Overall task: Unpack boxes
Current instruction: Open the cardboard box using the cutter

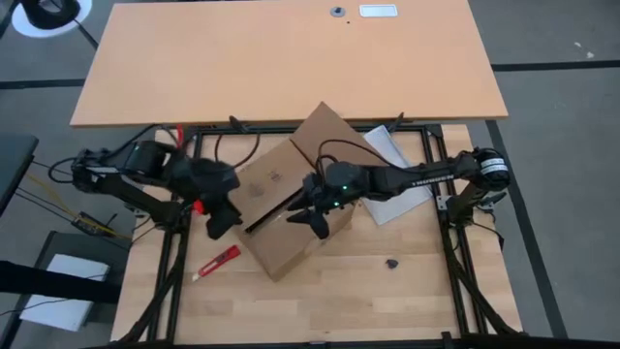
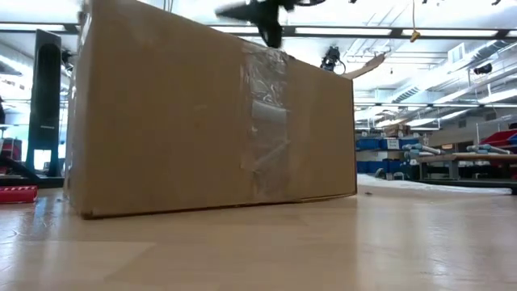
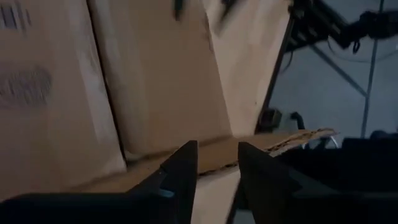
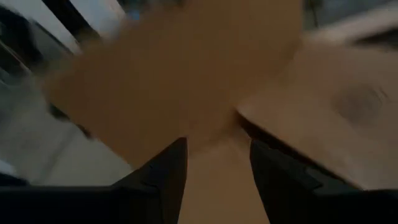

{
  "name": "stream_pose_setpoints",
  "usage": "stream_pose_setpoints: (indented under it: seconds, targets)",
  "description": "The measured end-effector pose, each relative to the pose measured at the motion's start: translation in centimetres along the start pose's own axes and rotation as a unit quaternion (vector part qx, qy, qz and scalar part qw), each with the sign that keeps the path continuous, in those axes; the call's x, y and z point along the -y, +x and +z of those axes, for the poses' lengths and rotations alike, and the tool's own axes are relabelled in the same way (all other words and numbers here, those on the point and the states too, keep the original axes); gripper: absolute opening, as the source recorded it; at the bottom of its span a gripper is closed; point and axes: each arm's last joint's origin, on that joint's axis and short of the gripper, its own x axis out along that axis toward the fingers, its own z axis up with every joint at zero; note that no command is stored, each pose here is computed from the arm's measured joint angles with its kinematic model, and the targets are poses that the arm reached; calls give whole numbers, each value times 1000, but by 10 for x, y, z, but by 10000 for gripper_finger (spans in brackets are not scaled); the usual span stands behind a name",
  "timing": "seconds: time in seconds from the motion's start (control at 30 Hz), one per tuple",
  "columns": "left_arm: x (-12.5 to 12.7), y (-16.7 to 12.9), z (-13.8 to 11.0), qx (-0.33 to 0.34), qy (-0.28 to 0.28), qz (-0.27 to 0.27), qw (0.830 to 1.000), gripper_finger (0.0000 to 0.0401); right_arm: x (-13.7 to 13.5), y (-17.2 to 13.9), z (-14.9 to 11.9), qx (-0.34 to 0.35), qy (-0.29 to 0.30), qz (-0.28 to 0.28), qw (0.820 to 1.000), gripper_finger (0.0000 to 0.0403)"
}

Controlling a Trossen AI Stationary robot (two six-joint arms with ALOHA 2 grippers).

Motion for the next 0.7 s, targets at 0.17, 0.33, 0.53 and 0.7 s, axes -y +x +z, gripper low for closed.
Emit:
stream_pose_setpoints:
  seconds: [0.17,0.33,0.53,0.7]
  targets:
    - [10,1,-22,-49,-11,10,999,128,9,-2,-17,-80,-26,-67,994,178]
    - [17,17,-43,-65,-3,41,997,129,12,-7,-37,-171,-84,-147,971,178]
    - [12,57,-70,-110,16,76,991,129,18,-14,-48,-228,-111,-215,943,178]
    - [-1,96,-90,-115,37,111,986,129,18,-15,-48,-232,-111,-217,942,178]
